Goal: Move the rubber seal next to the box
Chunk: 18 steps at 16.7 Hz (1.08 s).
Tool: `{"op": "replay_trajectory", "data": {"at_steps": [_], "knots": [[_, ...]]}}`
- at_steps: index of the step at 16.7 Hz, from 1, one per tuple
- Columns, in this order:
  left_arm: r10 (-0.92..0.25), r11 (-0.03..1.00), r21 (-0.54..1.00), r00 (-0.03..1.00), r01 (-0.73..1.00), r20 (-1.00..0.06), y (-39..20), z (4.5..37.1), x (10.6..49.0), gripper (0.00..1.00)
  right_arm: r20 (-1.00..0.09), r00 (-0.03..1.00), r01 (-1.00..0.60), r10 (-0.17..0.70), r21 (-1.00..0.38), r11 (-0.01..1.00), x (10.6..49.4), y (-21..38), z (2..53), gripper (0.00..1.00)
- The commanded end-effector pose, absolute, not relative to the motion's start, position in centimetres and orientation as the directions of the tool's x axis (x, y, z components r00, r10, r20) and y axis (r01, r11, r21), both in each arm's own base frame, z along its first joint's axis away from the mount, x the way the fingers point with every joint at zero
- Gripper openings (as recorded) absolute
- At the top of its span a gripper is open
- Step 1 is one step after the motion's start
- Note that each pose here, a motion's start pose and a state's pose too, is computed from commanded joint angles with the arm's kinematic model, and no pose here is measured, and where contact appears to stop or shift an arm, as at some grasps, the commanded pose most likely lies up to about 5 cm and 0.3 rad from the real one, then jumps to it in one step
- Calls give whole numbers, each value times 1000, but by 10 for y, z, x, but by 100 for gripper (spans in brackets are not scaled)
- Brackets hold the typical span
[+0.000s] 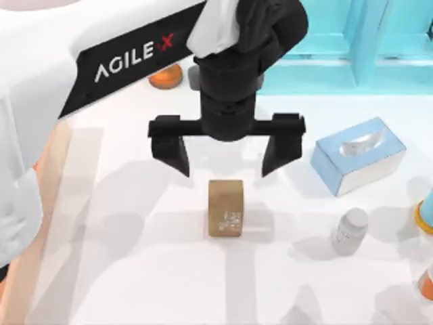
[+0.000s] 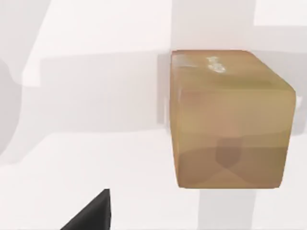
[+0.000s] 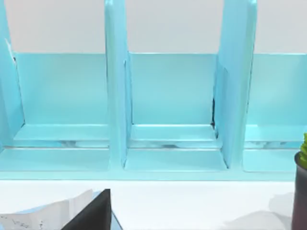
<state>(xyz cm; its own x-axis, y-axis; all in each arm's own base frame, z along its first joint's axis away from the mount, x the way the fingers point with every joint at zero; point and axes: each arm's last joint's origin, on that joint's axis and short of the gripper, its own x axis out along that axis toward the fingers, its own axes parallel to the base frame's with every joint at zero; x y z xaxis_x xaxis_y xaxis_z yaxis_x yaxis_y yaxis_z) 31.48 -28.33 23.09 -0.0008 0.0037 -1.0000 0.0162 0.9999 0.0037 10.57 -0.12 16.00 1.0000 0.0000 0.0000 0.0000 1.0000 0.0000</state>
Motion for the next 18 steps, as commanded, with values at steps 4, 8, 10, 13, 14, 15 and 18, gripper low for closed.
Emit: {"op": "replay_trajectory", "data": {"at_steps": [4, 8, 10, 13, 14, 15, 18], "knots": [[9, 1000, 9, -6, 20, -1000, -285, 209, 316, 100, 0, 1000, 0, 0, 0, 1000, 106, -1, 160, 100], [-3, 1000, -3, 7, 20, -1000, -287, 161, 317, 100, 0, 1000, 0, 0, 0, 1000, 106, -1, 160, 100], [1, 1000, 1, 2, 20, -1000, -285, 140, 315, 100, 0, 1000, 0, 0, 0, 1000, 106, -1, 160, 100], [5, 1000, 5, -2, 20, -1000, -284, 131, 313, 100, 0, 1000, 0, 0, 0, 1000, 106, -1, 160, 100], [5, 1000, 5, -2, 20, -1000, -284, 131, 313, 100, 0, 1000, 0, 0, 0, 1000, 106, -1, 160, 100], [5, 1000, 5, -2, 20, -1000, -284, 131, 313, 100, 0, 1000, 0, 0, 0, 1000, 106, -1, 160, 100], [5, 1000, 5, -2, 20, -1000, -284, 131, 313, 77, 0, 1000, 0, 0, 0, 1000, 106, -1, 160, 100]]}}
